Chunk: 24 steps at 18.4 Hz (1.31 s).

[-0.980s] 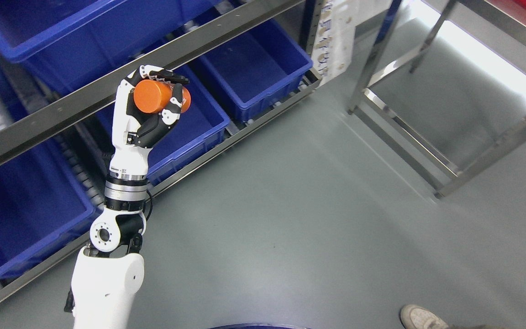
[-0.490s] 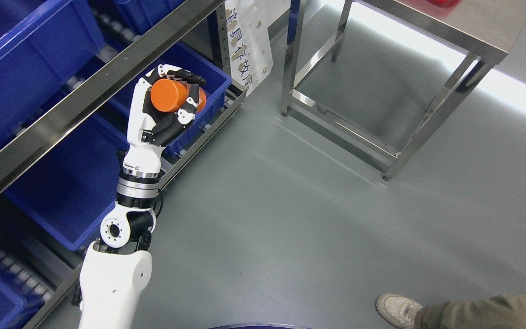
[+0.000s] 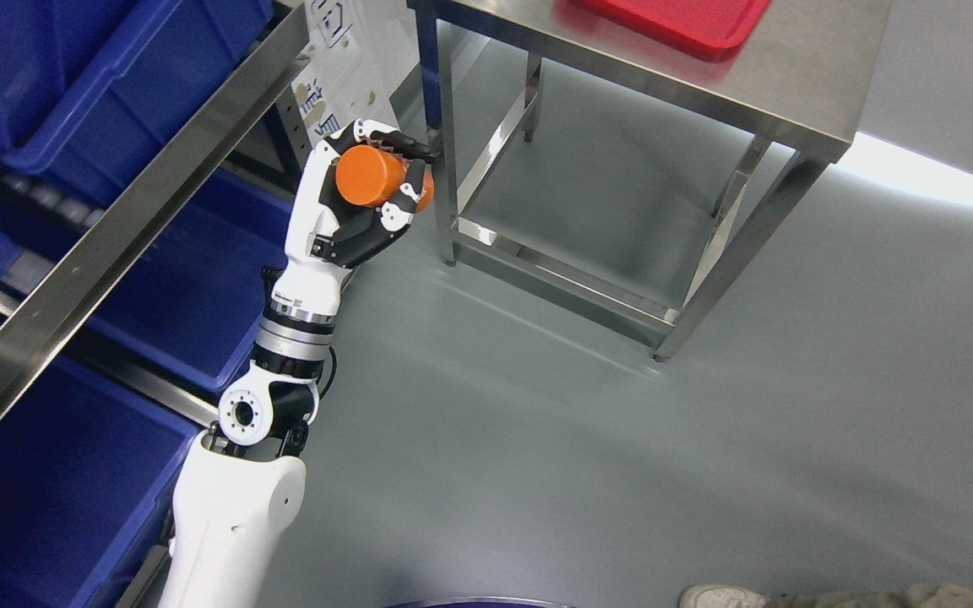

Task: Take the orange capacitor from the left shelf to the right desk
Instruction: 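Carry the capacitor in the left hand while turning toward the steel table, then lower the capacitor over the red tray and open the left hand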

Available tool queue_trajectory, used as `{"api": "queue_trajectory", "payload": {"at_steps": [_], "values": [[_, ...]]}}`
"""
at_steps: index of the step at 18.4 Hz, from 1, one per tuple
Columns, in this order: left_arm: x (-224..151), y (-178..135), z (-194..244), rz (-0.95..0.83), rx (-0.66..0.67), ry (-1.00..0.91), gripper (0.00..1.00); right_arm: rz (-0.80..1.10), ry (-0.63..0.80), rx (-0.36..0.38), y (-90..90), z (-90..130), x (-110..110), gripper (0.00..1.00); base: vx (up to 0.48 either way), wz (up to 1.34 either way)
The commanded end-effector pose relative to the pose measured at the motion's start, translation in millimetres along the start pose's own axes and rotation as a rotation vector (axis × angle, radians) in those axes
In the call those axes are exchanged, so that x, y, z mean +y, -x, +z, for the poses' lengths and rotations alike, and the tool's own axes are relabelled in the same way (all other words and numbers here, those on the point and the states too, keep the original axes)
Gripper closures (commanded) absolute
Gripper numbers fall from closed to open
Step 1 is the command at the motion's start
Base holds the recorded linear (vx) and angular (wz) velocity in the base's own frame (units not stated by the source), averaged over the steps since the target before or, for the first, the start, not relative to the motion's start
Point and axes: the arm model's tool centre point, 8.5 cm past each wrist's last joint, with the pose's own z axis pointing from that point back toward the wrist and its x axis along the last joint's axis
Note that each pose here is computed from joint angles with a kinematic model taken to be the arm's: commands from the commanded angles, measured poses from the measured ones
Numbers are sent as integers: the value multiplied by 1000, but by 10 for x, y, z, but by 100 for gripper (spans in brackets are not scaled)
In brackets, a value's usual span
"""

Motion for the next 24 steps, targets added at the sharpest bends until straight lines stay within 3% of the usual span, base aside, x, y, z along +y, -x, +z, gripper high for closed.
{"api": "queue_trajectory", "payload": {"at_steps": [1, 4, 8, 13, 24], "values": [[-308, 55, -390, 17, 51, 140, 97, -5, 18, -35, -127, 4, -114, 0, 360, -352], [-425, 138, -595, 7, 73, 195, 97, -5, 18, -35, -127, 4, -114, 0, 311, -338], [-308, 273, -904, -35, 141, 166, 99, -5, 18, -35, -127, 4, -114, 0, 346, -307], [-441, 470, -1013, -54, 231, 229, 99, -5, 18, -35, -127, 4, -114, 0, 322, -263], [-41, 795, -1209, -124, 373, 161, 97, -5, 18, -35, -127, 4, -114, 0, 248, -132]]}}
